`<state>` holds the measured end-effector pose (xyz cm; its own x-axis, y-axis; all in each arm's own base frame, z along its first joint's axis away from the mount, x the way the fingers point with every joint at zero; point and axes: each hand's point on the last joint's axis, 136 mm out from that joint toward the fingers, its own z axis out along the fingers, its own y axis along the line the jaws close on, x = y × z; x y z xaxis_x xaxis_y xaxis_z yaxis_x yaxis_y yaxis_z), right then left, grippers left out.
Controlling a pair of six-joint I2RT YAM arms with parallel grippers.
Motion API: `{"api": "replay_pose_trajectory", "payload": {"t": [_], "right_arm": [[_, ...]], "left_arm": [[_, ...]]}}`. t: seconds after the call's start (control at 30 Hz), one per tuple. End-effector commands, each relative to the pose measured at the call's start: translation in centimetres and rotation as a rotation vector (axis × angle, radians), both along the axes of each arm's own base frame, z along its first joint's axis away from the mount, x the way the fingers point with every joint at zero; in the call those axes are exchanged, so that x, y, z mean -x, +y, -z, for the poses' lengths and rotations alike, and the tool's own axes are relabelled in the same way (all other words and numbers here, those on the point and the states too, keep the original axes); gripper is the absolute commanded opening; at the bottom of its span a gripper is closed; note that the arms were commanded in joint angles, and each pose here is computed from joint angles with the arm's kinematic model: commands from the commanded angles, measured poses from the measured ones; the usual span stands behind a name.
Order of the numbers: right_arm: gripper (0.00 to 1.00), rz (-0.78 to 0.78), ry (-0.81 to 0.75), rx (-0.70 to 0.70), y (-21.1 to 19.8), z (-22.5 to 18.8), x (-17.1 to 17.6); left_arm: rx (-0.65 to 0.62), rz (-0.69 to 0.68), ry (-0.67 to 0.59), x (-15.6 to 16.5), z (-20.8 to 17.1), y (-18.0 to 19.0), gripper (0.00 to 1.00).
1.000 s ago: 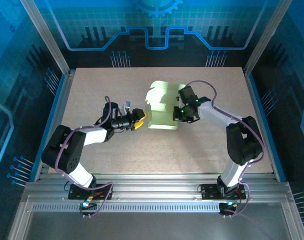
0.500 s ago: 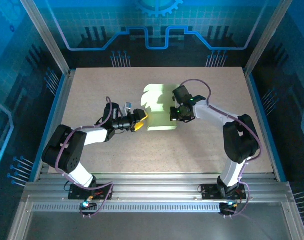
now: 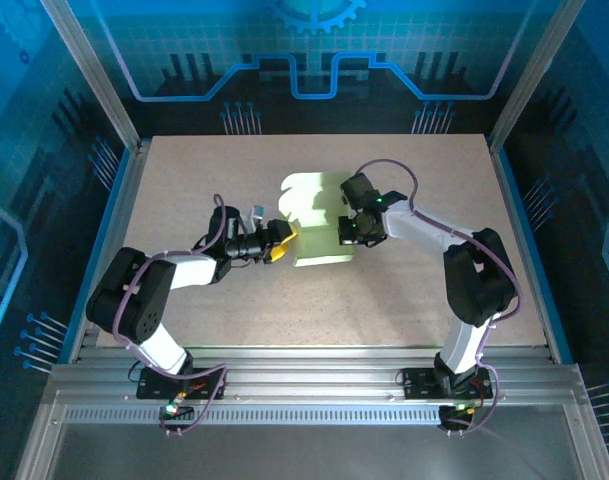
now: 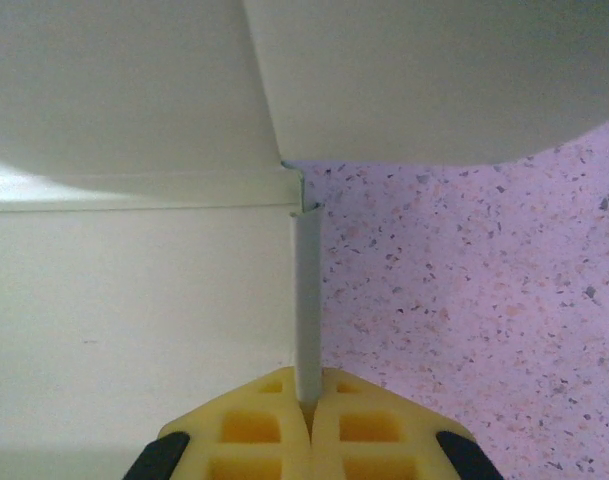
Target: Fold the paper box
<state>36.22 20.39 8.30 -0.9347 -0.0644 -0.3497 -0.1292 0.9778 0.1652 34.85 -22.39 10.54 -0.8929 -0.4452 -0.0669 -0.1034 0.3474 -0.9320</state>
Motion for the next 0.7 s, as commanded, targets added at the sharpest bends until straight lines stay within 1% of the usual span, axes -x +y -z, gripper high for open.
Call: {"api": "replay_pose_trajectory", "payload": {"t": [0.0, 0.2, 0.33, 0.43, 0.63, 0.67], "right_arm": [[0.00, -0.026, -0.024, 0.016, 0.7, -1.1, -0.3], [0.00, -0.033, -0.026, 0.064, 0.8, -1.0, -0.3], [0.00, -0.019, -0.042, 0.132, 0.5, -1.2, -0.5], [0.00, -0.005, -0.083, 0.227, 0.0, -1.7, -0.8], [0.00, 0.014, -0.165, 0.318, 0.4, -3.5, -1.1], [0.00, 0.020, -0.178, 0.331, 0.4, -3.7, -1.1]], "left_arm": [[0.012, 0.011, -0.017, -0.6, -0.7, -0.8, 0.62], [-0.020, 0.019, 0.005, -0.3, -0.2, -0.9, 0.60], [-0.050, 0.014, 0.028, -0.2, 0.6, -0.7, 0.55], [-0.056, 0.010, 0.046, -0.3, 1.1, -0.7, 0.54], [-0.089, 0.004, 0.078, -0.4, 2.1, -0.8, 0.49], [-0.102, -0.002, 0.088, -0.4, 2.4, -0.7, 0.47]]}}
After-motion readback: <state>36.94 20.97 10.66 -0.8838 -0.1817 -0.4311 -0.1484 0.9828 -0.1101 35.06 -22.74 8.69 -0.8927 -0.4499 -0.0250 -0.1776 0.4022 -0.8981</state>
